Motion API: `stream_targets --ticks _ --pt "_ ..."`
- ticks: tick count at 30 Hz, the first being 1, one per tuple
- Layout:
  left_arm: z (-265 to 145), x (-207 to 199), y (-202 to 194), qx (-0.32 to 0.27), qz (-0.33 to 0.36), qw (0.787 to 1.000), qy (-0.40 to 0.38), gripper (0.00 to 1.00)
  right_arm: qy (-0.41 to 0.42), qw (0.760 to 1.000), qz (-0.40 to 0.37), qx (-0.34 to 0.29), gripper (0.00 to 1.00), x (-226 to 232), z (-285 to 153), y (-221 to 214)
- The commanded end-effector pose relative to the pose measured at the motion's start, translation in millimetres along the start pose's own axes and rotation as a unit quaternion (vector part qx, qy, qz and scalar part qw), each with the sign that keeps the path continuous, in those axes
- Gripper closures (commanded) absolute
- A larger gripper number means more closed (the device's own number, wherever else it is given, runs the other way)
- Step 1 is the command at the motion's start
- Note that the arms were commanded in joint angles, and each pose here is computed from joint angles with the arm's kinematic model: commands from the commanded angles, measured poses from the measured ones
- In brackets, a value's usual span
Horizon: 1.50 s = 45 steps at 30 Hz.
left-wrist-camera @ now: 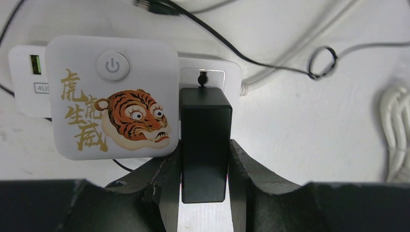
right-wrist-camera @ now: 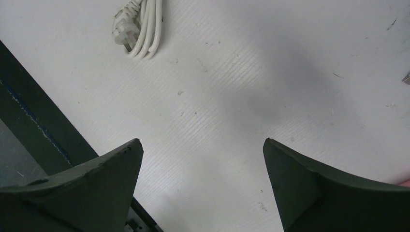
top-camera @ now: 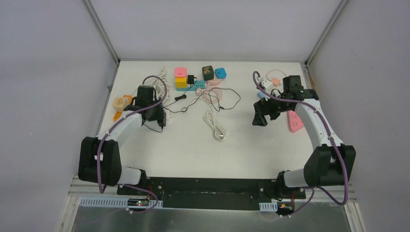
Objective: Pull the plug off the socket
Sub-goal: Move the socket to the center of the board.
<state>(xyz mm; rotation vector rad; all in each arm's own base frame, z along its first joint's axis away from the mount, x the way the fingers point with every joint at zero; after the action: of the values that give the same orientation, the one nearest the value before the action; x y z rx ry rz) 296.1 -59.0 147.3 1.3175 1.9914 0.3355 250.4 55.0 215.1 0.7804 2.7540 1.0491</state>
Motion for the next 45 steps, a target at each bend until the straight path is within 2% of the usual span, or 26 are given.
stream_targets --ticks 1,11,20,29,34,37,41,45 --pt "-17.5 -30.2 -36.8 0.087 -0.030 0.992 -0.081 0.90 -0.006 1.000 -0.018 -0.013 0.00 0.0 -4.1 6.3" --pt "-35.6 -88.4 -100.1 0.138 0.041 0.982 -0.125 0.90 -0.003 1.000 -0.016 -0.011 0.00 -0.5 -2.1 5.1" --pt "-53.5 -144.2 -128.9 0.123 0.088 0.975 -0.160 0.90 0.004 1.000 -0.013 -0.007 0.00 -2.2 2.3 2.8" --pt "-42.4 -201.4 -180.8 0.147 0.122 0.962 -0.194 0.87 0.008 1.000 -0.011 -0.002 0.00 -3.8 5.4 0.7" --pt "-38.3 -221.8 -189.8 0.153 0.133 0.955 -0.216 0.83 0.009 1.000 -0.012 -0.001 0.00 -4.0 5.8 0.1" --pt "-37.2 -225.3 -189.3 0.152 0.135 0.954 -0.220 0.73 0.009 1.000 -0.013 0.000 0.00 -4.0 6.2 -0.2" --pt "-40.8 -222.6 -185.8 0.141 0.139 0.955 -0.222 0.51 0.011 1.000 -0.015 -0.002 0.00 -3.7 6.2 -0.6" --pt "-48.0 -218.7 -182.0 0.132 0.149 0.952 -0.232 0.38 0.016 1.000 -0.015 -0.002 0.00 -3.9 8.2 -1.7"
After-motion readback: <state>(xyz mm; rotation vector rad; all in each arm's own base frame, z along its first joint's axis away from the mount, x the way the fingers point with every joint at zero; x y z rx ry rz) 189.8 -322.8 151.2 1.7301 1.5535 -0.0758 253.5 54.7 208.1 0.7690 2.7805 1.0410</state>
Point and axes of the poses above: each gripper's point midway between its finger pads, its own z axis out along the fingers, its own x axis along the line the jaws close on, y = z × x, the point moved 8 cm from there along -z, back along the fingers, and after that the axes turned 14 degrees about -z, right-handed, at the moved point
